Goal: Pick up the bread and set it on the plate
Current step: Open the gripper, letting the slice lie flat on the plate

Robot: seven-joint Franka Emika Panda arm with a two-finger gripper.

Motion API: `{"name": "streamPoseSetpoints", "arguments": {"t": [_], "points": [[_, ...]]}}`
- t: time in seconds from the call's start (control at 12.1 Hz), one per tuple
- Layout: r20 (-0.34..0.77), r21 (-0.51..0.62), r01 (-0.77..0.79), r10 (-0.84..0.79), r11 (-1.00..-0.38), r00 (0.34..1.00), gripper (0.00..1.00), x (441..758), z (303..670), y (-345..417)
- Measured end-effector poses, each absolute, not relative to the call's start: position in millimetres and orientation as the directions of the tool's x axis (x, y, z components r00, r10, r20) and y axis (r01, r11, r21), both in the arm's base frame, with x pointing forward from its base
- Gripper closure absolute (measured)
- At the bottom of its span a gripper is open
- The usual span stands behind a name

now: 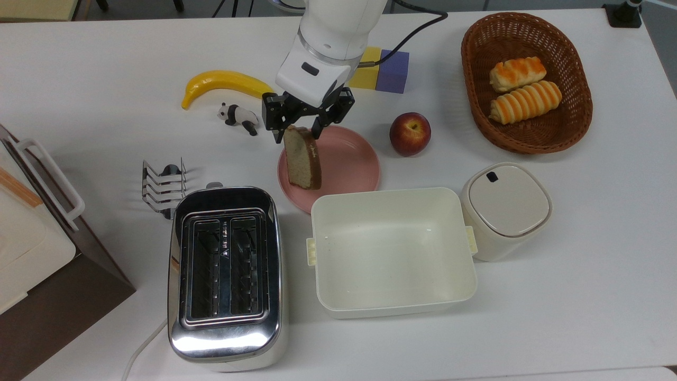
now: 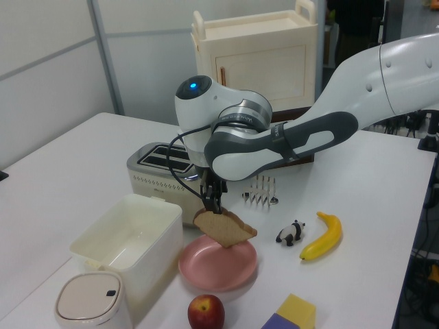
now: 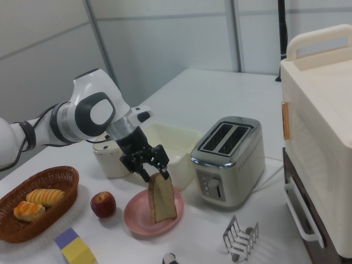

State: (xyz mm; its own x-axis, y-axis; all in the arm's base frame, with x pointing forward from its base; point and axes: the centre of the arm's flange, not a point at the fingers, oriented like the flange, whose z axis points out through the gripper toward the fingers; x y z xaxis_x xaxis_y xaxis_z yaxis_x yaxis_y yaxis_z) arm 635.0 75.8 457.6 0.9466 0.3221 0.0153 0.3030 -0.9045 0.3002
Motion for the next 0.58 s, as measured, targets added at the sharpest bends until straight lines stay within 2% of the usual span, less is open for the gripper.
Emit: {"name": "streamPoseSetpoints", "arguments": {"t": [0.17, 0.58], "points": [[0.014, 0.3, 0.303, 0.322, -0.905, 0.947, 0.01, 635, 457, 76], [0.065, 0.284, 0.234, 0.262, -0.93, 0.963, 0.0, 637, 472, 78]]}}
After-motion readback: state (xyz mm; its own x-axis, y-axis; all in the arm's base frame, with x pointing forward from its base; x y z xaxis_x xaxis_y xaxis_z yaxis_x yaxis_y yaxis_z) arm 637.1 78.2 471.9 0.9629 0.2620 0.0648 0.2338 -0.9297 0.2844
